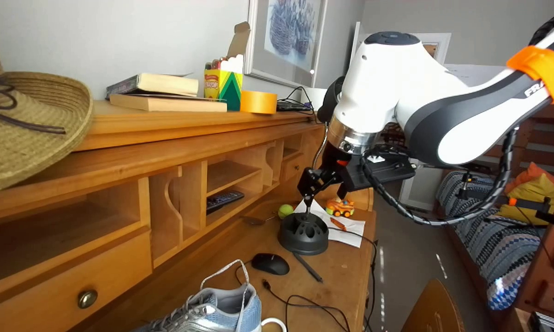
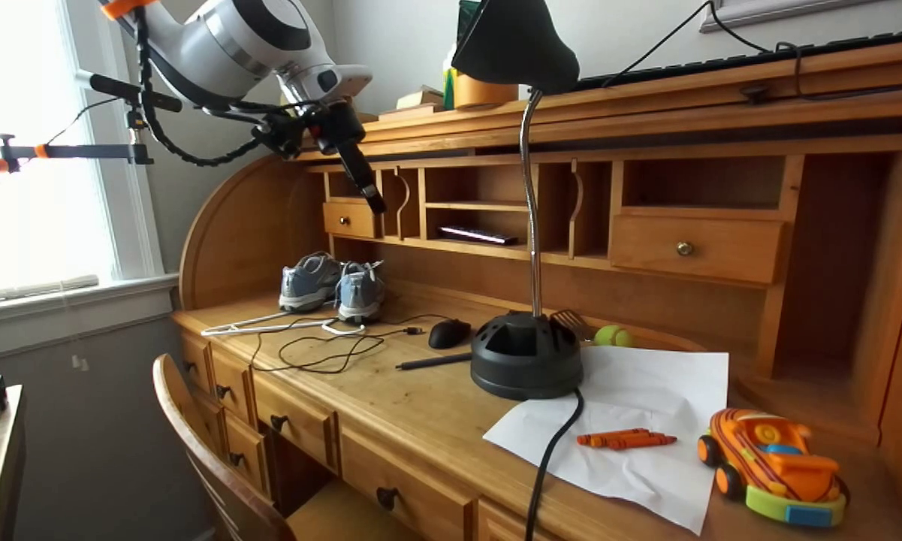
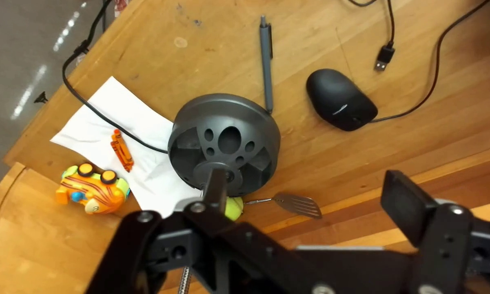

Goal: Switch on the lamp

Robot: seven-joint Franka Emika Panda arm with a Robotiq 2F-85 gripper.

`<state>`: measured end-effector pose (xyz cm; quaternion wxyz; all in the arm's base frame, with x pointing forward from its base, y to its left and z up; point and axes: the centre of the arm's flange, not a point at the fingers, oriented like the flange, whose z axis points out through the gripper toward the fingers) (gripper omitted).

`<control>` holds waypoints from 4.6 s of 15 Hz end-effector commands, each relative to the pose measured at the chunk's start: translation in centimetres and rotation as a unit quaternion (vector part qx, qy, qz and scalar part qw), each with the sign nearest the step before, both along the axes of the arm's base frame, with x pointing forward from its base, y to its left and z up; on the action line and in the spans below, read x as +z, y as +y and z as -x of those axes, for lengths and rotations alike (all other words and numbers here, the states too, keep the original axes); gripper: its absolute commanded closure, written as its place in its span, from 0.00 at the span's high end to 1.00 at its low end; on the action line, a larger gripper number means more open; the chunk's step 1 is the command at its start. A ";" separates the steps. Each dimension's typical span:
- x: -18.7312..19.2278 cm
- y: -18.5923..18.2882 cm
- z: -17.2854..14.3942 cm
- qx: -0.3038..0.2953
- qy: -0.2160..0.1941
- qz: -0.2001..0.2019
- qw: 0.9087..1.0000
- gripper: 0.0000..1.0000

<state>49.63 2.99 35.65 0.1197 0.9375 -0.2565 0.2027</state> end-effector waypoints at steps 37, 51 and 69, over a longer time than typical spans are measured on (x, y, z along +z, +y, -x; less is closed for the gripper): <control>-13.6 -9.9 -8.2 -0.124 -0.144 0.083 0.978 0.00; -16.2 -11.1 -9.8 -0.141 -0.148 0.087 0.975 0.00; -17.5 -11.7 -10.8 -0.149 -0.166 0.086 0.971 0.00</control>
